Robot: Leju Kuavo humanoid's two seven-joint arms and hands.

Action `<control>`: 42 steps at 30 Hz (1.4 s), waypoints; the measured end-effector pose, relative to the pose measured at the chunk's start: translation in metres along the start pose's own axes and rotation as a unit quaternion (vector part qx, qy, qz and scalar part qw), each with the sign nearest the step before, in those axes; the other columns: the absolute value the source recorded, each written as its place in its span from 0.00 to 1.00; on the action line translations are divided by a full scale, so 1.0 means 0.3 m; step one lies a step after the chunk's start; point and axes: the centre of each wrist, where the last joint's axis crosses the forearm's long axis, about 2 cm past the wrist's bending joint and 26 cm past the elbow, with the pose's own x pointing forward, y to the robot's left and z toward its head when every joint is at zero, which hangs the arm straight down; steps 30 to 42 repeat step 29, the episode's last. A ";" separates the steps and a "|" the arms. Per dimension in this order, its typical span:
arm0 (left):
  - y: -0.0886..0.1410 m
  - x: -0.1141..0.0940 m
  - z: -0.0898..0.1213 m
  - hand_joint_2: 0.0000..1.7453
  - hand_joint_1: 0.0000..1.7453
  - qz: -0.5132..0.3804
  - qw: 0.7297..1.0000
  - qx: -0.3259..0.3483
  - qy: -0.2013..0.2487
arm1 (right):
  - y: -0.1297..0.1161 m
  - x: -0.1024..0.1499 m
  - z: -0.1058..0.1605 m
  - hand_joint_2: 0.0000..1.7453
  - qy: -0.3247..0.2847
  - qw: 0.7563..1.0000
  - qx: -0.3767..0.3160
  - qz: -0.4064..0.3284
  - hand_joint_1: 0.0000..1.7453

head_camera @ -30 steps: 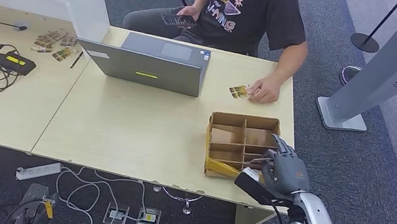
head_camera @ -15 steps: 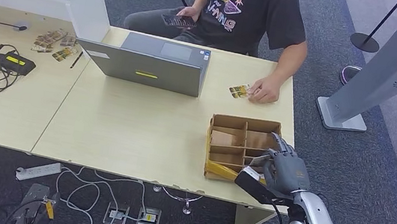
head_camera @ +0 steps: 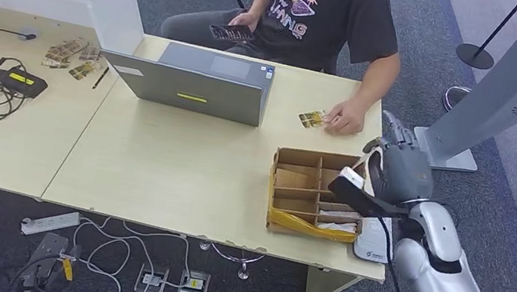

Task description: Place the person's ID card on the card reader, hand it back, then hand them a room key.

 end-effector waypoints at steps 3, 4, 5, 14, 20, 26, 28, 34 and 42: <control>0.002 0.009 -0.006 0.00 0.00 -0.007 1.000 0.000 -0.008 | -0.083 -0.043 -0.082 1.00 0.000 0.999 -0.049 0.008 1.00; 0.003 0.015 -0.010 0.00 0.00 -0.009 1.000 -0.001 -0.012 | -0.118 -0.060 -0.113 1.00 0.002 0.998 -0.068 0.011 1.00; 0.003 0.022 -0.013 0.00 0.00 -0.011 1.000 -0.001 -0.015 | -0.156 -0.079 -0.145 1.00 0.006 0.996 -0.088 0.013 1.00; -0.001 0.058 -0.032 0.00 0.00 -0.017 1.000 -0.007 -0.025 | -0.336 -0.194 -0.301 1.00 0.038 0.989 -0.140 0.033 1.00; -0.017 0.089 -0.045 0.00 0.00 -0.019 0.999 -0.020 -0.036 | -0.265 -0.209 -0.318 1.00 0.057 0.994 -0.081 0.044 1.00; -0.025 0.103 -0.053 0.00 0.00 -0.023 0.999 -0.028 -0.034 | -0.191 -0.208 -0.316 1.00 0.072 0.995 -0.009 0.062 1.00; -0.027 0.107 -0.055 0.00 0.00 -0.022 0.999 -0.029 -0.035 | -0.167 -0.206 -0.311 1.00 0.075 0.995 0.008 0.065 1.00; -0.028 0.107 -0.055 0.00 0.00 -0.022 0.999 -0.029 -0.035 | -0.161 -0.205 -0.310 1.00 0.076 0.995 0.012 0.065 1.00; -0.028 0.107 -0.055 0.00 0.00 -0.022 0.999 -0.029 -0.035 | -0.161 -0.205 -0.310 1.00 0.076 0.995 0.012 0.065 1.00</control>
